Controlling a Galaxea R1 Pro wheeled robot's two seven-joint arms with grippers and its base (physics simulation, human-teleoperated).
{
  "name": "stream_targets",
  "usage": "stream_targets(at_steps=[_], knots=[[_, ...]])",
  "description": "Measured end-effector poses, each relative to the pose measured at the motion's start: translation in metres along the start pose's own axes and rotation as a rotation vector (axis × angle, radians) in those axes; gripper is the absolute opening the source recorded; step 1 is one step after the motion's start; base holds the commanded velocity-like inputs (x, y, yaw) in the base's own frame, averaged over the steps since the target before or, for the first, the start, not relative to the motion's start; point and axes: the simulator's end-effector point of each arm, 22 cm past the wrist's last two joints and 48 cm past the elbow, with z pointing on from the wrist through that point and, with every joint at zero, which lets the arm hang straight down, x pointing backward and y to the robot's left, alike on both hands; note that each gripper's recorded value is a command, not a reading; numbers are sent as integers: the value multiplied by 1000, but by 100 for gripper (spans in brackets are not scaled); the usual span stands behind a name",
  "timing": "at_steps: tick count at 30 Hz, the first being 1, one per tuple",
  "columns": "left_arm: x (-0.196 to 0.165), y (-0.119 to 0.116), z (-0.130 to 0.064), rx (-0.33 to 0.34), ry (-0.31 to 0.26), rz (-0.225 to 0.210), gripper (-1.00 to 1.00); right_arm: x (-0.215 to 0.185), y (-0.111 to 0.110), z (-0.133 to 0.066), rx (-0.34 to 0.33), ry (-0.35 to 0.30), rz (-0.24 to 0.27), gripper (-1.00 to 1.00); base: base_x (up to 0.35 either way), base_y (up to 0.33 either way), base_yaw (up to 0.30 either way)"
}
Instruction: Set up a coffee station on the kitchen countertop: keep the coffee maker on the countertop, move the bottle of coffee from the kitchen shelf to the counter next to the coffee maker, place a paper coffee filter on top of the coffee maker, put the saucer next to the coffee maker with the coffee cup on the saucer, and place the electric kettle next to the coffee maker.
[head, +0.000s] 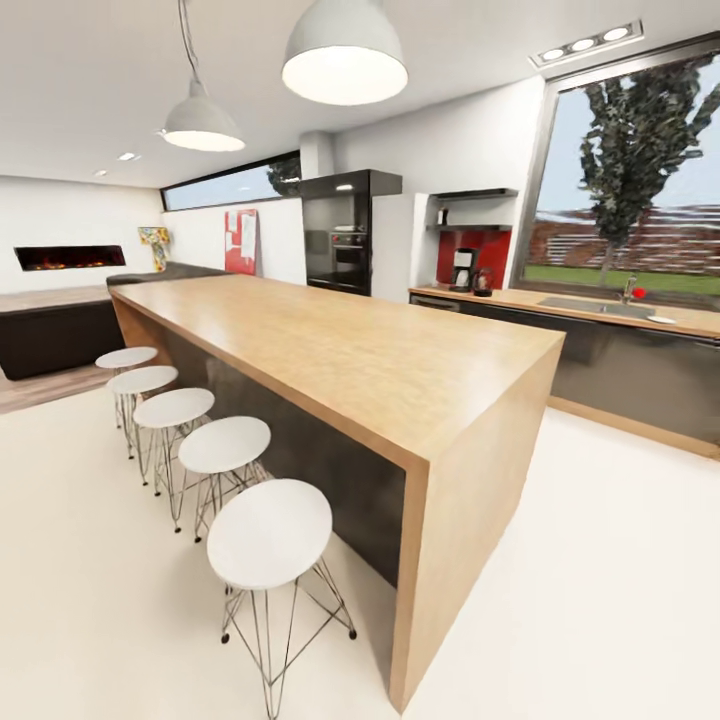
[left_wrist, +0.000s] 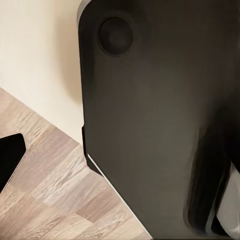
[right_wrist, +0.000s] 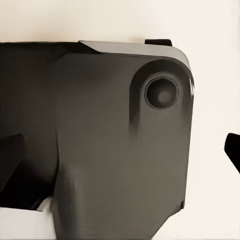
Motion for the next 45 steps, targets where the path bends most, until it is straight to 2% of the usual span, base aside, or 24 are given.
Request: stream_targets(at_steps=[16,23,45], knots=[[3,3,-22,-5,1,-1,100,-1,2,-22,-3,-2,0,100,0,0,-267],[3,4,-31,-5,-3,3,100,-15,2,-31,-3,-34,-1,100,0,0,-265],[2,-2,-57,3,-10,15,100,-13,4,-58,-3,-34,-1,100,0,0,-233]])
